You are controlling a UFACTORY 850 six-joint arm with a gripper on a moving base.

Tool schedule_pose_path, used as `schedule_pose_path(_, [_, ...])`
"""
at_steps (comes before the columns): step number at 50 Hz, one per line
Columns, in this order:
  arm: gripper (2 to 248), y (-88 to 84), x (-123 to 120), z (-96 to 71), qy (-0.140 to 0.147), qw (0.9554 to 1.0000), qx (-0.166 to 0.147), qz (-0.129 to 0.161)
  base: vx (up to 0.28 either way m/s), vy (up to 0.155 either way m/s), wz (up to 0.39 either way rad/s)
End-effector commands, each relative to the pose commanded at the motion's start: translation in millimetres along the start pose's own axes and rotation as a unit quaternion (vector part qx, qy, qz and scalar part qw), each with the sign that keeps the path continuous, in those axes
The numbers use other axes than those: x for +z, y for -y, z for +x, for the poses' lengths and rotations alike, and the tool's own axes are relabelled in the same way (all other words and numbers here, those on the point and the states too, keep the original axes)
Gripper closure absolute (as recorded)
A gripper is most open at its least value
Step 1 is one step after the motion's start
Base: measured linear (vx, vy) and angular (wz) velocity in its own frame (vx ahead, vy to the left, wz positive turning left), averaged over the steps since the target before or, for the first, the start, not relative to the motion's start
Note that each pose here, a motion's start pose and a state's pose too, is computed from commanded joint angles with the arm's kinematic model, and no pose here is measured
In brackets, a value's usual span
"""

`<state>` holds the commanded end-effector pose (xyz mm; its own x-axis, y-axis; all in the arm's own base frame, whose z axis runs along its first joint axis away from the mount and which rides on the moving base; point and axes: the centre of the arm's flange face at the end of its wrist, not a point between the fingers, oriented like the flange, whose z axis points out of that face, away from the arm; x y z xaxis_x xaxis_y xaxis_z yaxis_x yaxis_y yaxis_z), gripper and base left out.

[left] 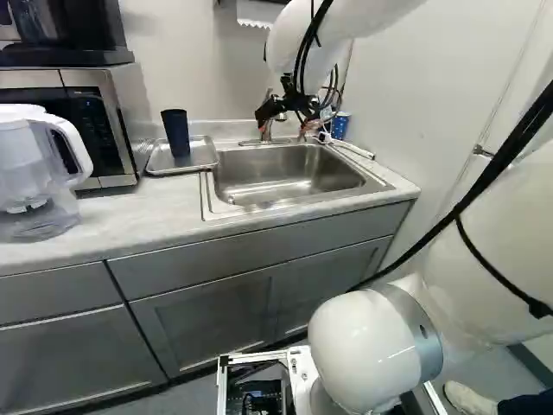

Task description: Rinse the cup and place it in the tray

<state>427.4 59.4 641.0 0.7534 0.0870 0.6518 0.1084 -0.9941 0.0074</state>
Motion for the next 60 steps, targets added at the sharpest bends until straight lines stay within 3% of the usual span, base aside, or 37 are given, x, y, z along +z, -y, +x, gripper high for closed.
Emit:
schedule_pose_path(20, [3, -2.3, -1.9, -18.2, 0.102, 0.9947, -0.006, -0.012, 0.000, 0.000, 0.000])
schedule_pose_path(60, [3, -2.3, -1.9, -18.2, 0.102, 0.9947, -0.006, -0.012, 0.000, 0.000, 0.000])
